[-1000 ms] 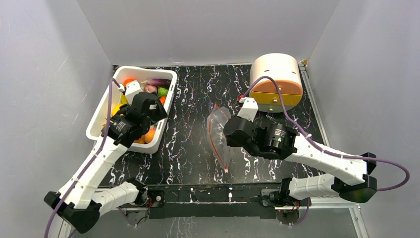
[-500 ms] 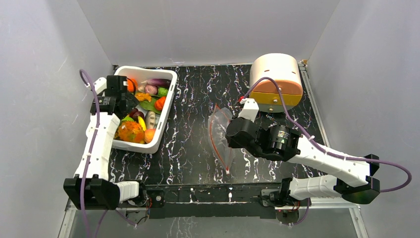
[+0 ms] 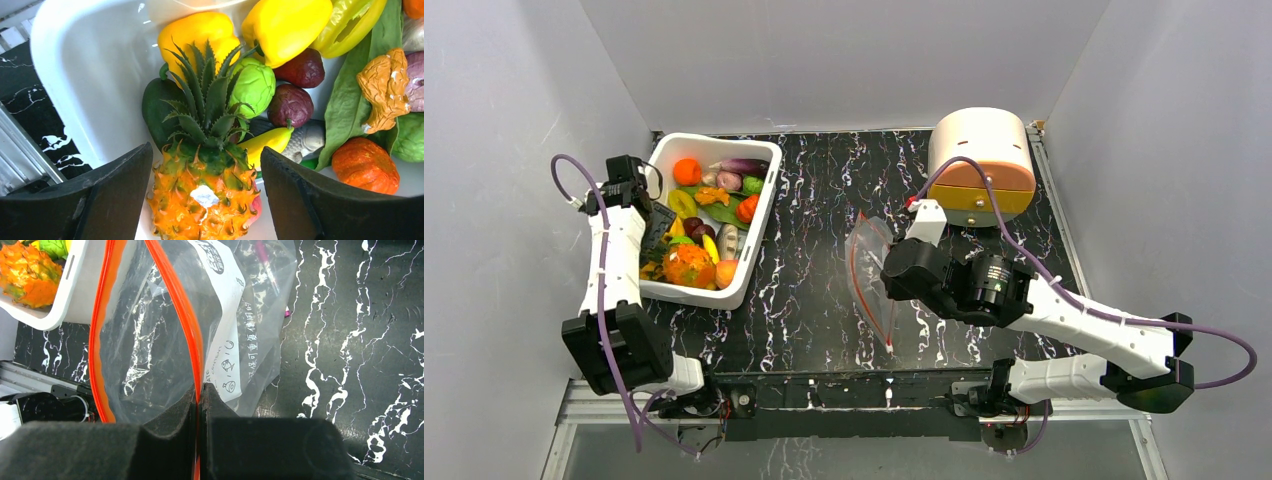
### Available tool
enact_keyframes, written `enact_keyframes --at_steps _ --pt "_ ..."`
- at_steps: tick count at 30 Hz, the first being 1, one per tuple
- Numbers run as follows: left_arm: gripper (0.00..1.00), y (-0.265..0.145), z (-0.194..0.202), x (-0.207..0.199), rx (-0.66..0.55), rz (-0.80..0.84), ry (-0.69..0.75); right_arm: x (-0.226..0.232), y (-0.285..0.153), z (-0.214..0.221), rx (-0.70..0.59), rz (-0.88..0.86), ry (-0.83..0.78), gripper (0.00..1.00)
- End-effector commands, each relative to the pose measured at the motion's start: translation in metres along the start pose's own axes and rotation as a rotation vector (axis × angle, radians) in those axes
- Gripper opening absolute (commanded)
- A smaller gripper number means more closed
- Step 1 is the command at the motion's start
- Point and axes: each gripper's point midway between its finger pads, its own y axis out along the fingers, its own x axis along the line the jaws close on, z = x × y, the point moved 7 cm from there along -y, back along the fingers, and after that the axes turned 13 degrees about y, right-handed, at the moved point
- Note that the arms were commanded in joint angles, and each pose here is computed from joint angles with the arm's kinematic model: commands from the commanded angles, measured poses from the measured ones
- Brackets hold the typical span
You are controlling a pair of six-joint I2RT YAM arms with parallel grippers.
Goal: Place the food in the zip-top bag and seal the zipper
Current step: Pick up the fake fruit from the bin.
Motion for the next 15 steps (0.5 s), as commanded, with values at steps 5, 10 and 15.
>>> enact_keyframes --at_steps 5,10,15 --pt "0.78 0.012 0.007 -0.004 0.056 -0.008 -0.033 0.007 -0.008 -0.014 -0.055 -0.045 0.009 0.00" --pt "0.78 0.023 0.013 -0.001 0.103 -0.093 -0.044 0.011 -0.007 -0.013 -0.036 -0.053 -0.002 0.00" --pt "0.78 0.036 0.020 -0.006 0.147 -0.100 -0.040 0.017 -0.006 -0.013 -0.015 -0.049 -0.014 0.00"
